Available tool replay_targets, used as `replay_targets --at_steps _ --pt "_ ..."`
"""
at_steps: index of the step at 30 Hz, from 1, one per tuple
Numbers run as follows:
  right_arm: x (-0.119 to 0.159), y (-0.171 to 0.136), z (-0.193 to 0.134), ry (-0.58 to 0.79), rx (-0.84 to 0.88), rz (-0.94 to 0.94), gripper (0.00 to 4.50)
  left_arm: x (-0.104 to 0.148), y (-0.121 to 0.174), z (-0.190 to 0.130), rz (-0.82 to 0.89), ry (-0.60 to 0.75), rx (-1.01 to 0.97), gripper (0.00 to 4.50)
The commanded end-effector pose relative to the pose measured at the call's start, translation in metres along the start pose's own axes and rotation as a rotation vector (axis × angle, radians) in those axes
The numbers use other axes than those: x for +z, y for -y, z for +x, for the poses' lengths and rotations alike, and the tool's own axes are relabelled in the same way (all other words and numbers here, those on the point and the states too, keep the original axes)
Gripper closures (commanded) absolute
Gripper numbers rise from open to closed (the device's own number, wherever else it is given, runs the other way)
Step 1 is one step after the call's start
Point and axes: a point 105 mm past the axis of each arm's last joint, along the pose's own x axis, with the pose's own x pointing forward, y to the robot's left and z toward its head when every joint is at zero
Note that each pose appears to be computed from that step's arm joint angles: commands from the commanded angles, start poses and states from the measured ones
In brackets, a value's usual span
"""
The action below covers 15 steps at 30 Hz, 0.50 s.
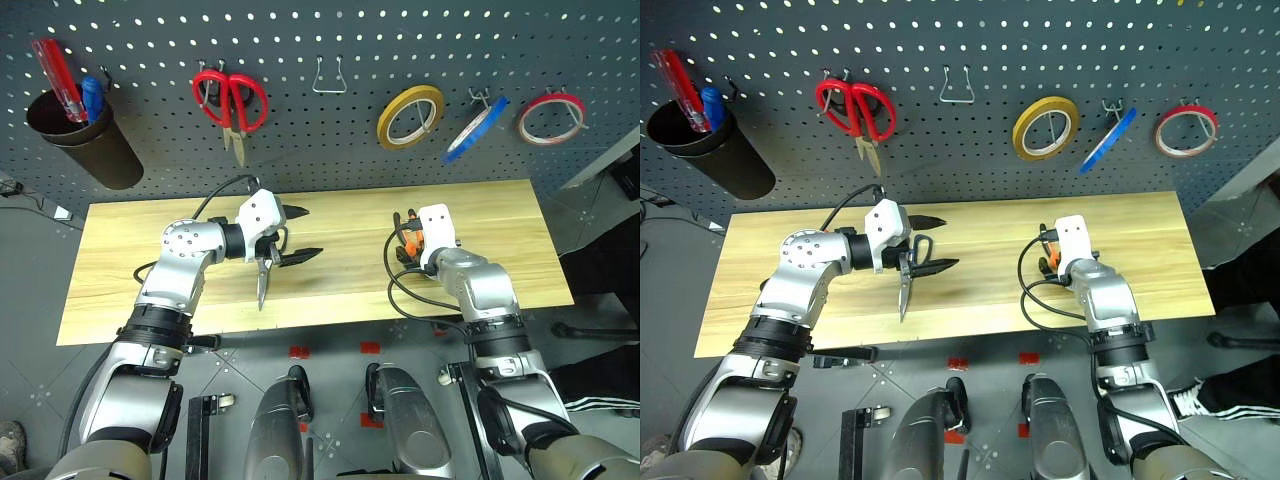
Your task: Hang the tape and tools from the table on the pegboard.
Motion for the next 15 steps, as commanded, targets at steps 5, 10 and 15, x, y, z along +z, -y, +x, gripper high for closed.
replay_targets --at_steps 5,10,15 --pt "0.001 0.011 0.016 -0.023 -0.024 0.009 0.03 0.004 0.001 -0.005 0.032 0.004 0.007 0.33" --pt "0.004 0.008 0.018 -0.026 -0.001 0.029 1.04 0.003 0.001 -0.008 0.032 0.009 0.022 0.33" --pt "0.026 -0.013 -0.002 0.117 0.058 -0.037 1.97 0.001 -0.003 -0.023 -0.013 0.058 0.136 0.33"
